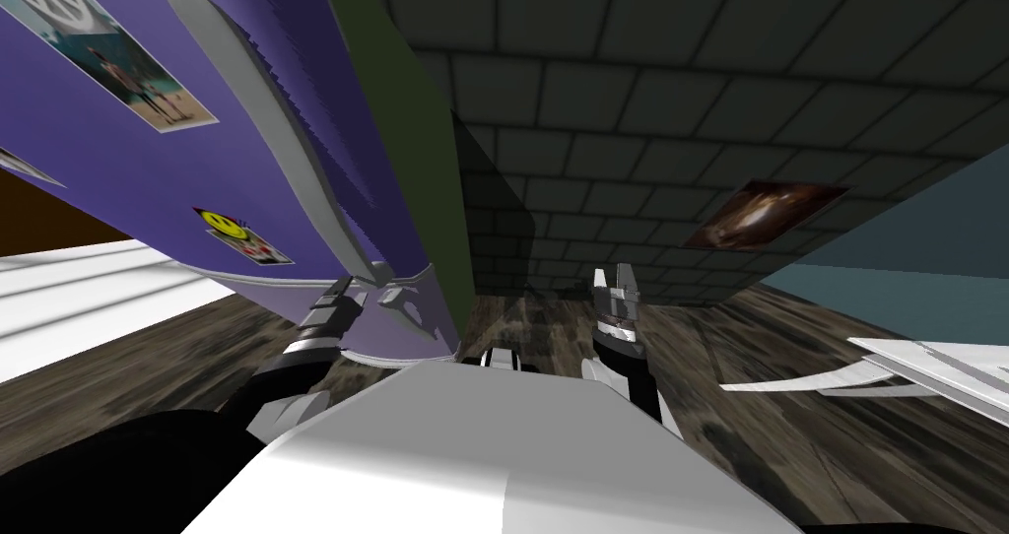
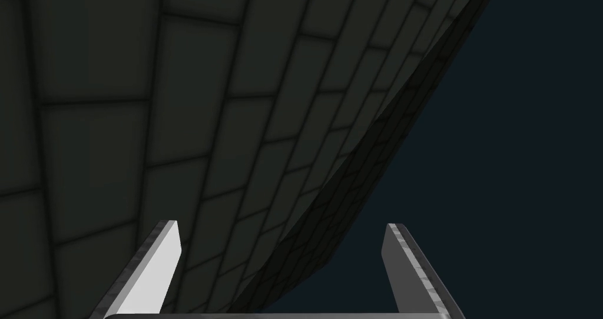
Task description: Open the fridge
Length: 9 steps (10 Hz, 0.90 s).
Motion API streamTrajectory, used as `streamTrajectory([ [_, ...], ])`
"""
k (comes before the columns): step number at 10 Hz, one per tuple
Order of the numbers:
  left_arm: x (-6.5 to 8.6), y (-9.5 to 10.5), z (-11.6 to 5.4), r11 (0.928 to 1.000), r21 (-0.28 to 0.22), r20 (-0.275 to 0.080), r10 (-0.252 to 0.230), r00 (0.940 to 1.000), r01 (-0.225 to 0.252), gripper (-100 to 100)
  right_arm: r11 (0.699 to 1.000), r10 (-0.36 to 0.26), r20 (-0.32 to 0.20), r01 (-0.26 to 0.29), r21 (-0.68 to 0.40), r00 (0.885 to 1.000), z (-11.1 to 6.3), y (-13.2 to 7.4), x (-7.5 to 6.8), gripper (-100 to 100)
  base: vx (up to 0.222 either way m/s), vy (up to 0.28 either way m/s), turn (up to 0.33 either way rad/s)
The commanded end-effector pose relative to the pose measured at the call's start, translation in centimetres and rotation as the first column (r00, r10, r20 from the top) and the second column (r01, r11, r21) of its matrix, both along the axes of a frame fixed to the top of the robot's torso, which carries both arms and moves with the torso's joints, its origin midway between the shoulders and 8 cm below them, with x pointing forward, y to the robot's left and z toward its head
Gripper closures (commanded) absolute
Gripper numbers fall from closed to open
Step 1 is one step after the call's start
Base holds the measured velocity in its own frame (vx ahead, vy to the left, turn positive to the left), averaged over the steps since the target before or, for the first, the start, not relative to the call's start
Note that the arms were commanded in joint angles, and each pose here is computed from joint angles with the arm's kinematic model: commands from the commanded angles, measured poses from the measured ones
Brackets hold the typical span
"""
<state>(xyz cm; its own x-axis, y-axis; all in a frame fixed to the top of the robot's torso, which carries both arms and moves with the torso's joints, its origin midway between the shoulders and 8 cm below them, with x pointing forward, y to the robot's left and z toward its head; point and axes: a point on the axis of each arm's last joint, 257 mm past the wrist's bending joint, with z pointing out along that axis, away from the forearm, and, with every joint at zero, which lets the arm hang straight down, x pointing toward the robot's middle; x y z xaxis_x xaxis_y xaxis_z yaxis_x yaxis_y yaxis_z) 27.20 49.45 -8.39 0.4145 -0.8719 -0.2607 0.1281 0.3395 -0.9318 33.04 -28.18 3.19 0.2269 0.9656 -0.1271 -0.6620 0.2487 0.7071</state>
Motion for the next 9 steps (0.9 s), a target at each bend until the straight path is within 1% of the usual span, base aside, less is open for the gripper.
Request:
streamTrajectory([
  [1, -0.4, 0.5, 0.7, 0.9997, 0.025, -0.052, 0.007, 0.9986, -0.006, -100, 1.0, 0.0, 0.0, 0.0, 0.0, 1.0, 0.0, 0.0, 0.0, 0, 0.046, -0.053, 0.039],
  [3, -0.9, 0.9, 1.0, 0.999, 0.042, -0.097, 0.017, 0.9951, -0.013, -100, 1.0, 0.0, 0.0, 0.0, 0.0, 1.0, 0.0, 0.0, 0.0, 0, 0.046, -0.056, 0.04],
  [5, -1.3, 1.2, 1.3, 0.998, 0.059, -0.145, 0.03, 0.9889, -0.021, -100, 1.0, 0.0, 0.0, 0.0, 0.0, 1.0, 0.0, 0.0, 0.0, 0, 0.051, -0.053, 0.043],
  [7, -1.8, 1.6, 1.5, 0.9967, 0.076, -0.194, 0.042, 0.98, -0.028, -100, 1.0, 0.0, 0.0, 0.0, 0.0, 1.0, 0.0, 0.0, 0.0, 0, 0.045, -0.069, 0.038],
  [9, -2.2, 1.8, 1.7, 0.9952, 0.092, -0.241, 0.054, 0.969, -0.033, -100, 1.0, 0.0, 0.0, 0.0, 0.0, 1.0, 0.0, 0.0, 0.0, 0, 0.049, -0.071, 0.037],
])
